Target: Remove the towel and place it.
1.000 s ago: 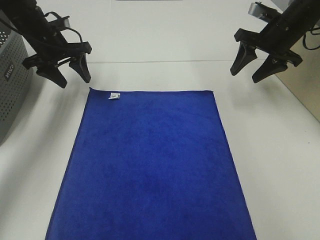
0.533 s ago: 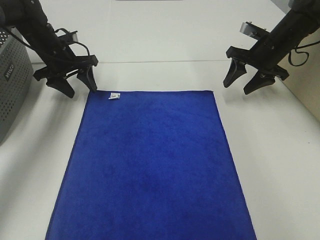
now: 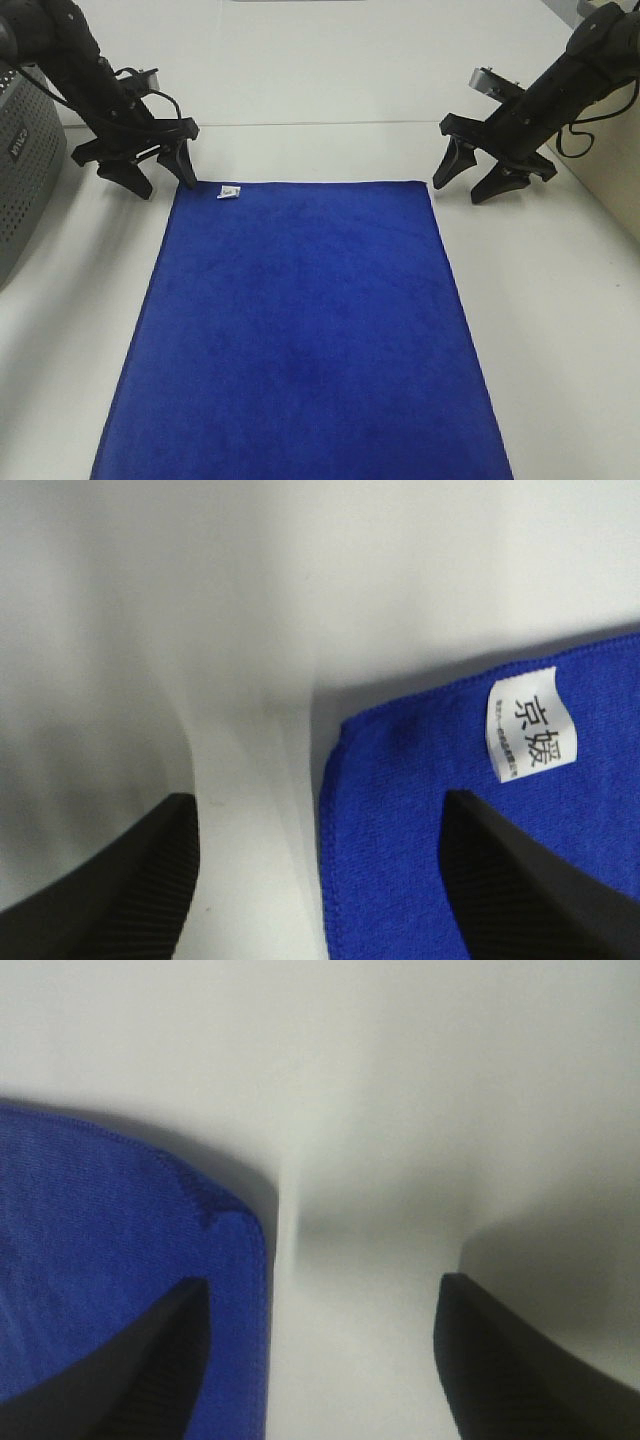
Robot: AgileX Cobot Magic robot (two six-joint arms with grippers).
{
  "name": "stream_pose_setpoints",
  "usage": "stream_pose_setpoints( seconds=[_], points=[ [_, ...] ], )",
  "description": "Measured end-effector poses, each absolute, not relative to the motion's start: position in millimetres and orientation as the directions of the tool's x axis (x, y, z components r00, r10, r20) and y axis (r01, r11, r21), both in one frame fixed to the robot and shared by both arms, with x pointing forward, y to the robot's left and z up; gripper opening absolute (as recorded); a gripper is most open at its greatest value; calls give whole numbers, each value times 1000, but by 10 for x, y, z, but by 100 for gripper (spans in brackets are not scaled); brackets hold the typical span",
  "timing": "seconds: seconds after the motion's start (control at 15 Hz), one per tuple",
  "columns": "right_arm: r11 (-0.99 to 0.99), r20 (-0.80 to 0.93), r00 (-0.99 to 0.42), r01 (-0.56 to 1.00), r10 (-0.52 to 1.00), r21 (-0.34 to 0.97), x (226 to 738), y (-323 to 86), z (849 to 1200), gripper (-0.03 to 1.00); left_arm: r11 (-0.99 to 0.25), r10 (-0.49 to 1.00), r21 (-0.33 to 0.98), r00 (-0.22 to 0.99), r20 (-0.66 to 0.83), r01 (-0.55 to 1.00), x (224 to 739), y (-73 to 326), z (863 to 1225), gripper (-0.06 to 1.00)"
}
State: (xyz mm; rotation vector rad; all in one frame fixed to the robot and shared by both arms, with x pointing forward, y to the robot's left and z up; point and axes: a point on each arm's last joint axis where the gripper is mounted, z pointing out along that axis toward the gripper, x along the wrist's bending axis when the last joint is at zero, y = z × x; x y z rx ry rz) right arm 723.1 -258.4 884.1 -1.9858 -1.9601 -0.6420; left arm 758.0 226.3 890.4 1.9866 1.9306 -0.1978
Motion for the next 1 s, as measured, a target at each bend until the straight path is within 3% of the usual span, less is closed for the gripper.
stream_pose_setpoints(
  seconds=[1.0],
  points=[
    [-20,505,-42,993,862,117,7263,-2332,8721,64,-17,938,137,63,-340,990,7578,2231,8774,64]
  ],
)
